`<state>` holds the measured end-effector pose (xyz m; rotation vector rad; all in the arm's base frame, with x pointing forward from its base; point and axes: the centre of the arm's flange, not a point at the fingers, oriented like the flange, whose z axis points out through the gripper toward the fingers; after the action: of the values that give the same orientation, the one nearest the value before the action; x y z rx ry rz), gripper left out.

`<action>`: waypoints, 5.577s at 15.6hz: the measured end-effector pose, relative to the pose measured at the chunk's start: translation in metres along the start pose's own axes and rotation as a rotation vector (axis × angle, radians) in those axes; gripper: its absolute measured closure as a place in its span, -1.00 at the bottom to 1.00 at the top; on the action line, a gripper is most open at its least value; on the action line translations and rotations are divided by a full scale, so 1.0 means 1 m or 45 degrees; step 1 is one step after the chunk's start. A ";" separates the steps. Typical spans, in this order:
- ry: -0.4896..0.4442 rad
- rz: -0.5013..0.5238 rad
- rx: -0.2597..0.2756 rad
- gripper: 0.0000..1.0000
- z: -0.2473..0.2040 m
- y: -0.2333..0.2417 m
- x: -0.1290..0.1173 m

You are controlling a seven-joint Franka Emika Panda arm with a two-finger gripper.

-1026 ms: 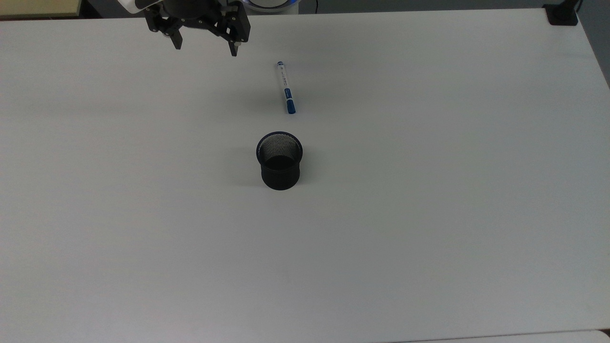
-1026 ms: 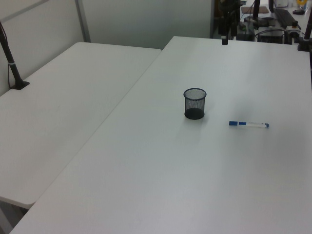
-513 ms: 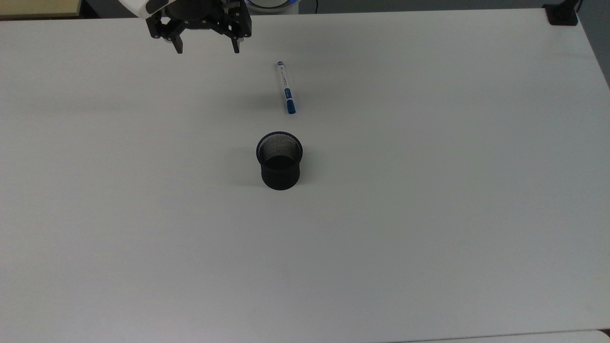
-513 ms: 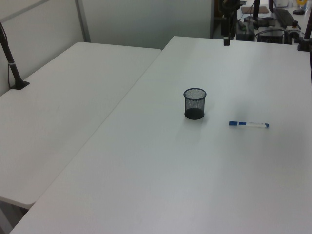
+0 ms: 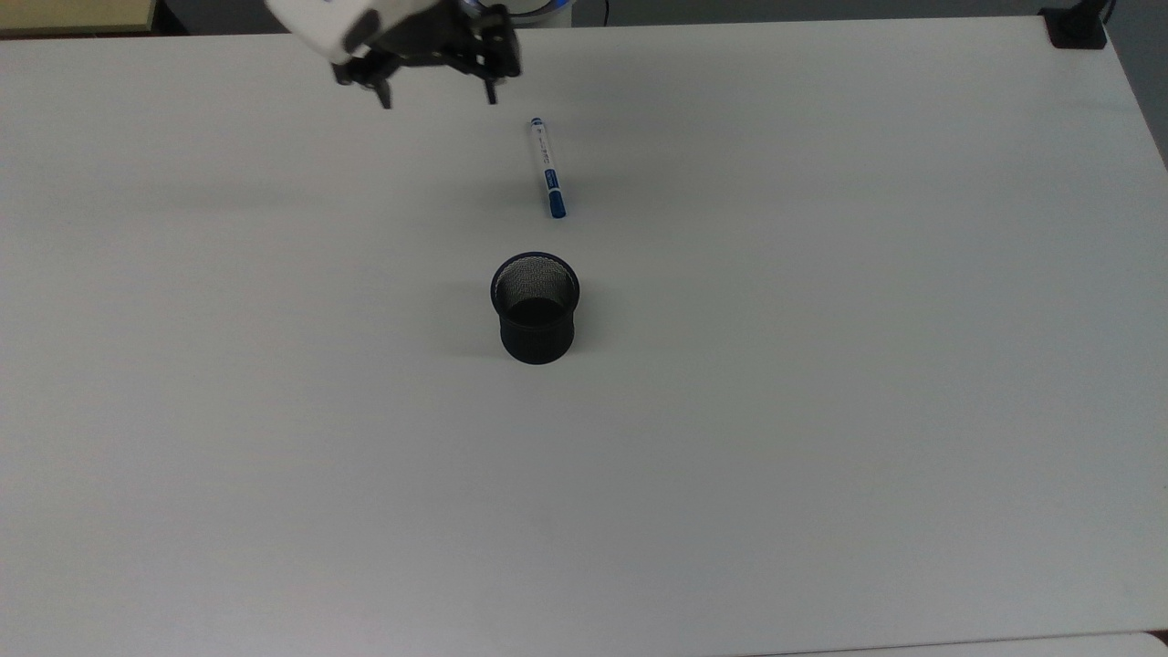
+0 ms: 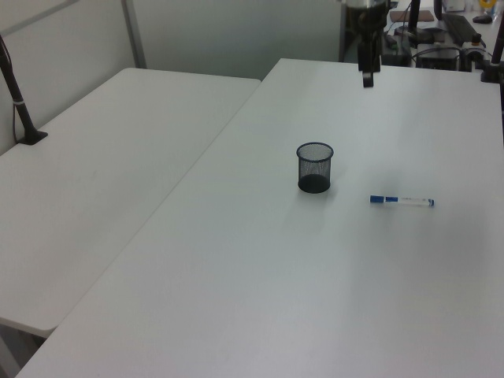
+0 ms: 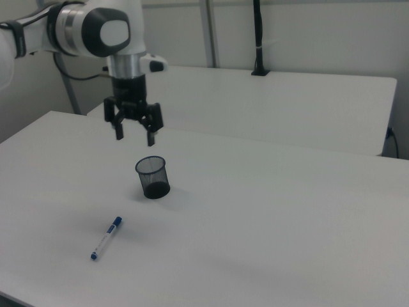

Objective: Insert the marker
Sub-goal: 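Move the gripper down over the blue-capped white marker, then close the gripper on the marker near its blue cap, then lift the marker and carry it above the black mesh cup, then lower the marker into the mesh cup and open the gripper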

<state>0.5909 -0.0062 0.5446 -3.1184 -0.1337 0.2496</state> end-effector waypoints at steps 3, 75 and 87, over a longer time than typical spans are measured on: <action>-0.070 -0.069 -0.009 -1.00 0.026 -0.040 0.004; 0.296 -0.174 -0.163 0.66 0.007 -0.056 0.062; 0.644 0.097 -0.115 0.66 0.012 -0.045 0.104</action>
<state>0.6877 0.0478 0.5175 -3.1559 -0.0195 -0.5572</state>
